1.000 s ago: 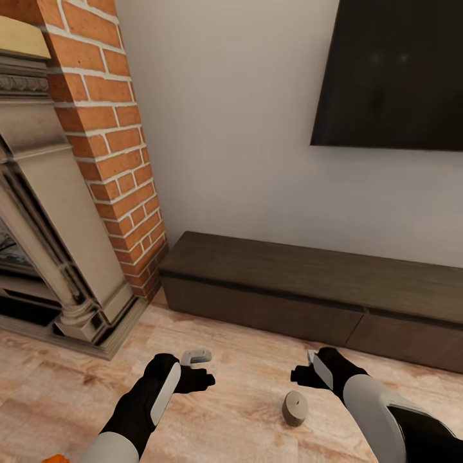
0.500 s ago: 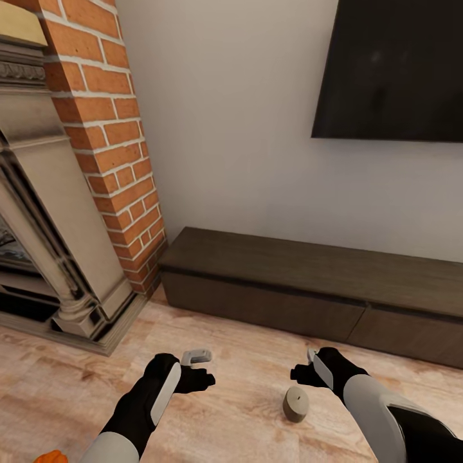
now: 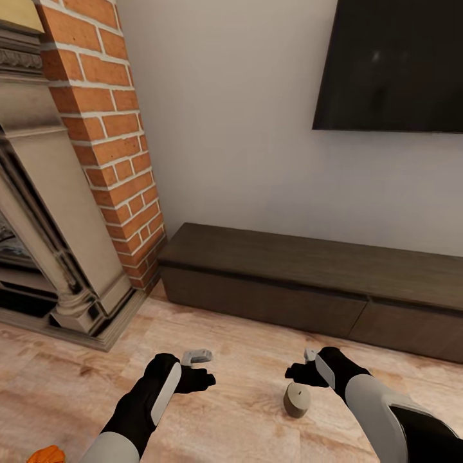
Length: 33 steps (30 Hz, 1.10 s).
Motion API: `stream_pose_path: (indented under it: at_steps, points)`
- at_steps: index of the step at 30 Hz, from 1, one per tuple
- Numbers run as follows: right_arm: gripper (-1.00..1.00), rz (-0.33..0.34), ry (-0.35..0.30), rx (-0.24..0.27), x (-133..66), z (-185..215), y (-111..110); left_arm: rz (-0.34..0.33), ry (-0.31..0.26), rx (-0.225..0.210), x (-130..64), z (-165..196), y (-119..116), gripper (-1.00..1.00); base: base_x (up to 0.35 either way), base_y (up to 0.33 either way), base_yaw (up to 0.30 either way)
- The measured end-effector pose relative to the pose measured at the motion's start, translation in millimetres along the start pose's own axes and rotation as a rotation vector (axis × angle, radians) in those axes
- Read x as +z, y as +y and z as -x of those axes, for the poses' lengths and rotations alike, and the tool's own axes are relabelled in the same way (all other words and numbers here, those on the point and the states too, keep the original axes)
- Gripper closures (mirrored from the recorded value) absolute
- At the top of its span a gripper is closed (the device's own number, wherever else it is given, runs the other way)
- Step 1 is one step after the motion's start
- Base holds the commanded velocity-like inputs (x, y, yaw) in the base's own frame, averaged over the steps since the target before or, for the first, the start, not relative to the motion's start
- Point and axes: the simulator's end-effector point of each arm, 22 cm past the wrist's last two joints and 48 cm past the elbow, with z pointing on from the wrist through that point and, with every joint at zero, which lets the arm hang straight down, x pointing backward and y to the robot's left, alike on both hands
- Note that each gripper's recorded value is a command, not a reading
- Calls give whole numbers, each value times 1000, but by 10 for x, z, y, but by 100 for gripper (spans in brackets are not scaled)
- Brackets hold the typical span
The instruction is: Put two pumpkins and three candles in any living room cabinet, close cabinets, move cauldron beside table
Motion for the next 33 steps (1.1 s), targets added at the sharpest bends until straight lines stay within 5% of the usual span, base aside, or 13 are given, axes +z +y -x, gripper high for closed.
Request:
stream_pose_path:
  at_steps: [33]
  points:
    - [-100, -28, -6, -1, 567, -267, -171, -4, -1, 0, 546, -309, 129, -100, 0, 0, 0]
